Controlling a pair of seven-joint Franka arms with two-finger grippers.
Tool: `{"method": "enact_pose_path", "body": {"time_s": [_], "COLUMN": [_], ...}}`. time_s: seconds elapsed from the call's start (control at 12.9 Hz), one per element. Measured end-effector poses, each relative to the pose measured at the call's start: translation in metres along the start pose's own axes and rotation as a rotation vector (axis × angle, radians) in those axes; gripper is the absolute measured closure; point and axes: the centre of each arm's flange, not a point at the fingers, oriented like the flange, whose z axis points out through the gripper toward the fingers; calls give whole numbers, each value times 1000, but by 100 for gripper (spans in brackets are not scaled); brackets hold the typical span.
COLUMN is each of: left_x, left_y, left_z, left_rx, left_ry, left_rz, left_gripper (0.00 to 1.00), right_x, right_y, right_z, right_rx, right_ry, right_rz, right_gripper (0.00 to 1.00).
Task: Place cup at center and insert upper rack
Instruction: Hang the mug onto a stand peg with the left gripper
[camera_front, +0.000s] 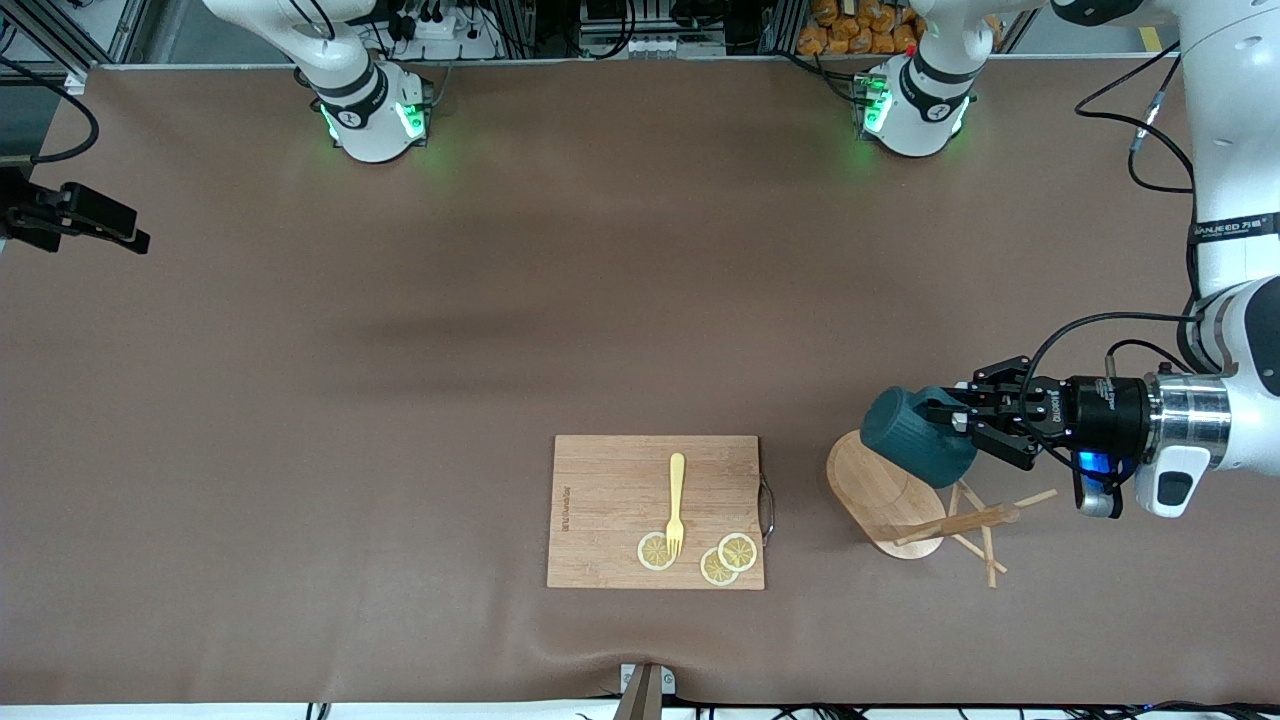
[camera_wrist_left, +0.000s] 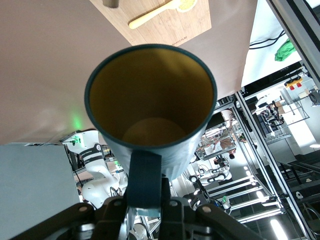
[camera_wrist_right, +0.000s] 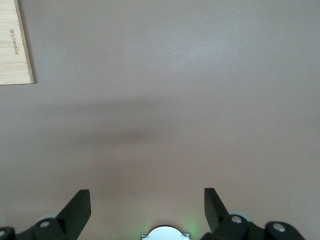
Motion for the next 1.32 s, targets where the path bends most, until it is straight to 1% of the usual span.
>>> {"method": "enact_pose_path", "body": {"time_s": [0.23, 0.7, 1.32], "left_x": [10, 23, 43], "left_y": [-3, -8, -17], "left_z": [1, -9, -4], "left_rx": [-3, -44, -30], "left_ry": [-8, -56, -85], "left_rz": [-12, -33, -31], "left_gripper": [80, 80, 80], "right_x": [1, 2, 4], "right_y": [0, 1, 2], "right_z": [1, 1, 2], "right_rx": [0, 0, 0], "right_ry": [-1, 0, 5], "right_rz": [1, 2, 5], "right_gripper": [0, 0, 0]}}
